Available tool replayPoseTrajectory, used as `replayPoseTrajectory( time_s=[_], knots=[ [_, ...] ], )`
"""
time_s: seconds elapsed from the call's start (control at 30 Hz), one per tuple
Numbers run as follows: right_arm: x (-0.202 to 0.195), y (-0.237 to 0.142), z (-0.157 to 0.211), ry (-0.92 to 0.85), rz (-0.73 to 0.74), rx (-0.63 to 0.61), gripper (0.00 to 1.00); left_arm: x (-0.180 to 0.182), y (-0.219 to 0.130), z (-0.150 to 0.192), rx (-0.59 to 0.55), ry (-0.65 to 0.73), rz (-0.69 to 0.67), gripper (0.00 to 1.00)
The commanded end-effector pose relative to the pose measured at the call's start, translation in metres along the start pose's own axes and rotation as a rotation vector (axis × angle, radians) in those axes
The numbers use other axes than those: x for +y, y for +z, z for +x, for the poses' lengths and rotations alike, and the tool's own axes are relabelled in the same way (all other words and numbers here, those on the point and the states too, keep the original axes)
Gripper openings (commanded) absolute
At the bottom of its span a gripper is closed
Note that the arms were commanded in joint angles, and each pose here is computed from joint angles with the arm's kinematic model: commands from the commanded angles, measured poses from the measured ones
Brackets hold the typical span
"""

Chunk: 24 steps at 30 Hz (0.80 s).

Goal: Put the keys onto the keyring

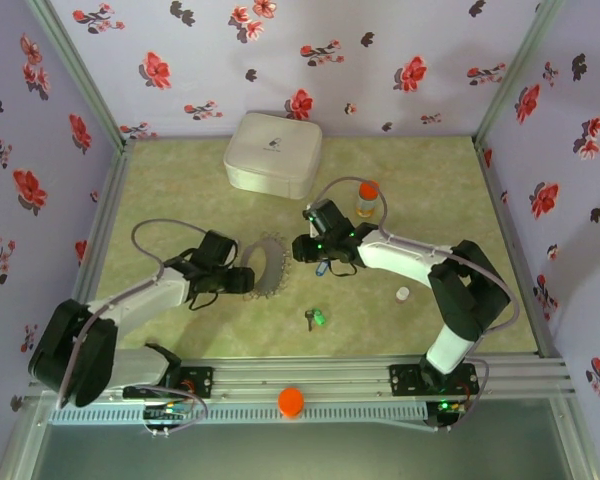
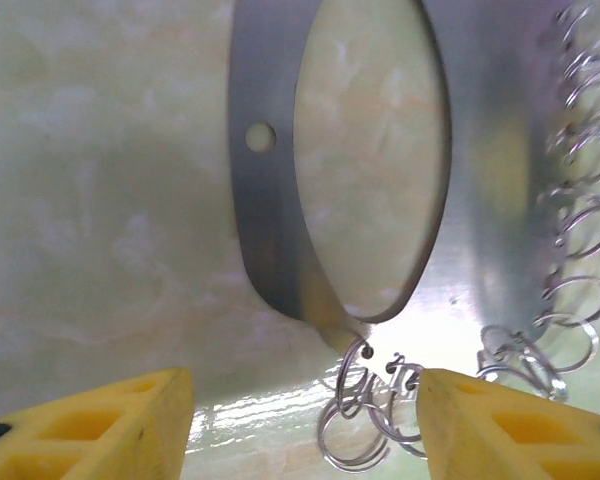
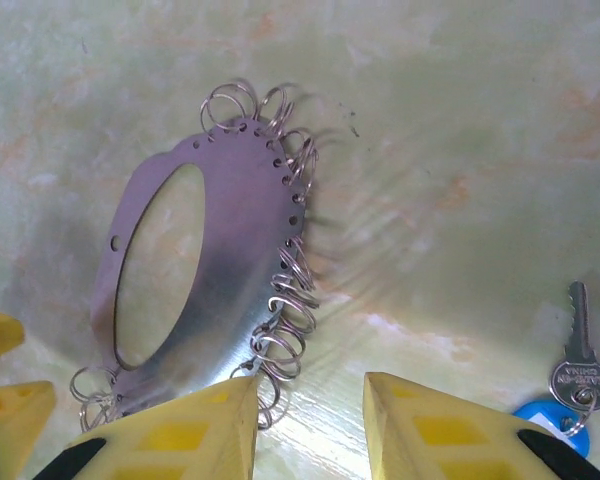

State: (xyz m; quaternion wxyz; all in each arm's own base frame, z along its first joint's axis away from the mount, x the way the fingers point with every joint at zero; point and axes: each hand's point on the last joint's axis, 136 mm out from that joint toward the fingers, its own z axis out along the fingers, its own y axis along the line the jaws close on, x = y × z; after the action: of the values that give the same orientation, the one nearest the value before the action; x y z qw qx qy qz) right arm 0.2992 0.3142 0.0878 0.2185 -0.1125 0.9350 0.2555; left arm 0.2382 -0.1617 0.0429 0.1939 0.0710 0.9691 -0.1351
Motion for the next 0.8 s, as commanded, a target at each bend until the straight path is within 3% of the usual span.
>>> replayPoseTrajectory(
  time_s=[0.0, 0.23, 0.77],
  knots=[
    [0.000, -0.002, -0.008, 0.023, 0.000, -0.039, 0.34, -0.012, 0.001, 0.004, 0.059, 0.061, 0.042, 0.58],
    [0.001, 0.001, -0.007, 0.026, -0.009, -0.033, 0.35, -0.019, 0.010, 0.009, 0.097, 0.048, 0.063, 0.40],
    [0.002, -0.001, -0.005, 0.027, -0.019, -0.034, 0.34, -0.023, 0.020, 0.017, 0.141, 0.015, 0.081, 0.22]
  ],
)
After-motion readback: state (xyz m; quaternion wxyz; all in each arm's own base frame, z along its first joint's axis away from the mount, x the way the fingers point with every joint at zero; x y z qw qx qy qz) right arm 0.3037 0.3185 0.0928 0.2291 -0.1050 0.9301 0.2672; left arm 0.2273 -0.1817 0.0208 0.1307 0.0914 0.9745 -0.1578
